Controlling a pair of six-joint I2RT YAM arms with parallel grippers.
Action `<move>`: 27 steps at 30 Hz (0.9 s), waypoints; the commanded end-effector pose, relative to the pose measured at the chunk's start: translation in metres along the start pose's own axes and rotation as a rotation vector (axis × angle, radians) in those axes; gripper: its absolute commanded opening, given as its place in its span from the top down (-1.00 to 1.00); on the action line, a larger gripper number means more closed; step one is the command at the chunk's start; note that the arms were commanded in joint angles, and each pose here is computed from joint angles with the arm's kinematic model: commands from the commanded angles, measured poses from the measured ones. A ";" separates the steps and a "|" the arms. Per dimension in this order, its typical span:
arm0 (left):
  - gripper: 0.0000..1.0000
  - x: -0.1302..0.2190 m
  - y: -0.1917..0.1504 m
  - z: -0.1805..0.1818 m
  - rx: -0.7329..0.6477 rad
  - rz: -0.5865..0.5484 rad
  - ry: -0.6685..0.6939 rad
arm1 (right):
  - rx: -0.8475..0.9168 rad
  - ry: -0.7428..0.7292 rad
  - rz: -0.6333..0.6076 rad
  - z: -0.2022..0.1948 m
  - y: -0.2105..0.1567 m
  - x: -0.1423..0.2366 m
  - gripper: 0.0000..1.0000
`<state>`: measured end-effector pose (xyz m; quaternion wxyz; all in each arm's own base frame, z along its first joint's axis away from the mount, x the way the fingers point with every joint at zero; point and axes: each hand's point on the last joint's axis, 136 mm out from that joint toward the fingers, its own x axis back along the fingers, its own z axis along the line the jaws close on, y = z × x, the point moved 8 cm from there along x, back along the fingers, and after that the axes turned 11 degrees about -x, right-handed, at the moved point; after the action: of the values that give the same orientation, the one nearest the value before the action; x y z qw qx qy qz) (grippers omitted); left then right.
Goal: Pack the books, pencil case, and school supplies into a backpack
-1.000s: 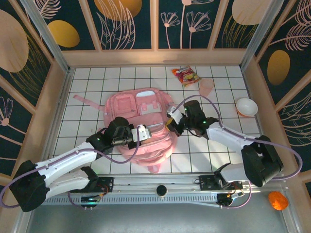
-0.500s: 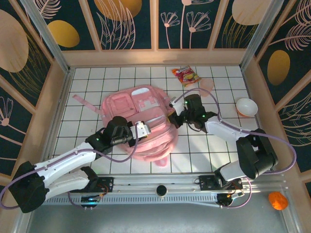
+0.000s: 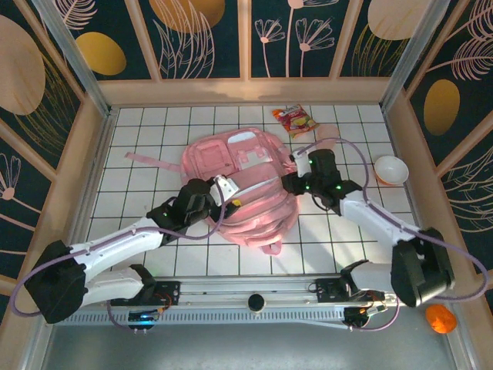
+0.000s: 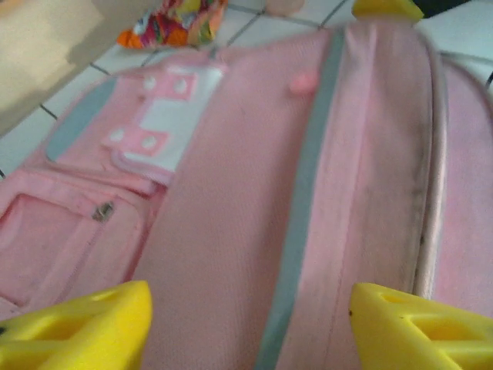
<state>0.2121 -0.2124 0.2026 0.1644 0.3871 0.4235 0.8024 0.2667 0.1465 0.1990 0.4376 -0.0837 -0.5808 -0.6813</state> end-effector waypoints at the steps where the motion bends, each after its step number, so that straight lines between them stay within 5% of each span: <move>1: -0.52 0.019 0.027 0.009 0.205 -0.086 -0.005 | -0.075 0.002 -0.040 0.009 0.009 0.034 0.21; 5: -0.59 0.028 0.024 0.012 0.426 -0.088 0.015 | -0.173 0.044 -0.074 0.020 0.013 0.055 0.07; 12: -0.57 0.019 -0.024 0.011 0.753 0.131 0.175 | -0.156 0.088 -0.017 0.056 0.020 0.020 0.21; 19: -0.43 -0.007 -0.076 -0.010 0.763 0.256 0.178 | -0.242 -0.098 0.127 0.025 -0.043 -0.031 0.67; 27: -0.33 -0.035 -0.103 -0.011 0.707 0.361 0.267 | -0.493 -0.123 0.131 0.003 -0.114 -0.041 0.77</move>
<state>0.2106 -0.1896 0.1114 -0.1346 0.4165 0.6246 0.6467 0.2340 0.1807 0.1402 0.4213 -0.1598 -0.4429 -0.7751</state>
